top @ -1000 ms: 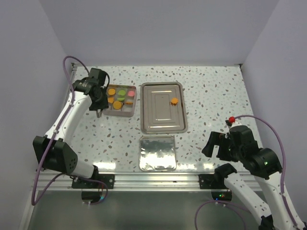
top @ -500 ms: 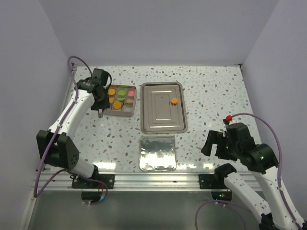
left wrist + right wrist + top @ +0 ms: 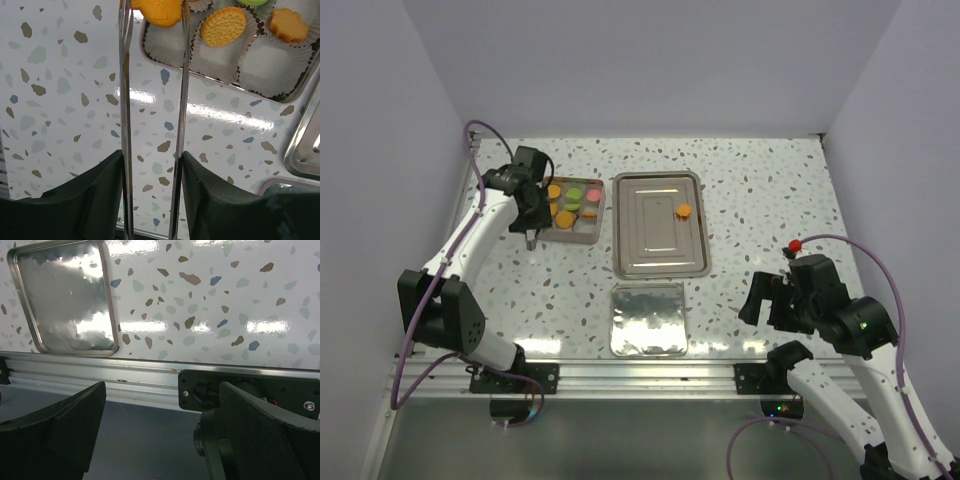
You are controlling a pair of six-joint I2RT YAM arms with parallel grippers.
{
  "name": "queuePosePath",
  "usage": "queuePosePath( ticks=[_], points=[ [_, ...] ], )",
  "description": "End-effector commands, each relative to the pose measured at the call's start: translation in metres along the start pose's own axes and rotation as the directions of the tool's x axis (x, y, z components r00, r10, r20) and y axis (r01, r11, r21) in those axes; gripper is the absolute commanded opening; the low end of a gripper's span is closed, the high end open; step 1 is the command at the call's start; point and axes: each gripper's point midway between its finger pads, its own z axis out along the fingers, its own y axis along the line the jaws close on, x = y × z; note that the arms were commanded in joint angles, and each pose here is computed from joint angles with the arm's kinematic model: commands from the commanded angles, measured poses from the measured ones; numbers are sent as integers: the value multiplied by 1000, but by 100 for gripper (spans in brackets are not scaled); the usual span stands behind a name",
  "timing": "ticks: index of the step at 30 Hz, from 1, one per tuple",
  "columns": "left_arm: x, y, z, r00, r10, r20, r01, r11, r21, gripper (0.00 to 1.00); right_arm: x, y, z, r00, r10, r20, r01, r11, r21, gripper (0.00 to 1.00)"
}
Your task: Pack the cookies
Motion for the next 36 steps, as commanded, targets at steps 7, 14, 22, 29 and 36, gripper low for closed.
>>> queuePosePath(
  ticks=[7,14,22,29,36],
  points=[
    [-9,0,-14,998,-23,55,22,1000,18,56,-4,3,2,1000,-14,5,14,1000,-9,99],
    [-15,-2,-26,997,-29,75,27,999,29,56,-2,2,0,1000,-6,12,6,1000,-14,99],
    [-39,-27,-61,990,-11,139,1,998,69,57,0,1,-2,1000,1,18,-1,1000,-13,99],
    [-33,-103,-83,988,35,153,-64,981,186,57,-3,1,-9,999,17,43,-16,1000,-17,99],
    [-3,-175,-81,980,135,143,-172,941,291,56,0,-6,-20,997,19,69,-19,1000,0,99]
  ],
)
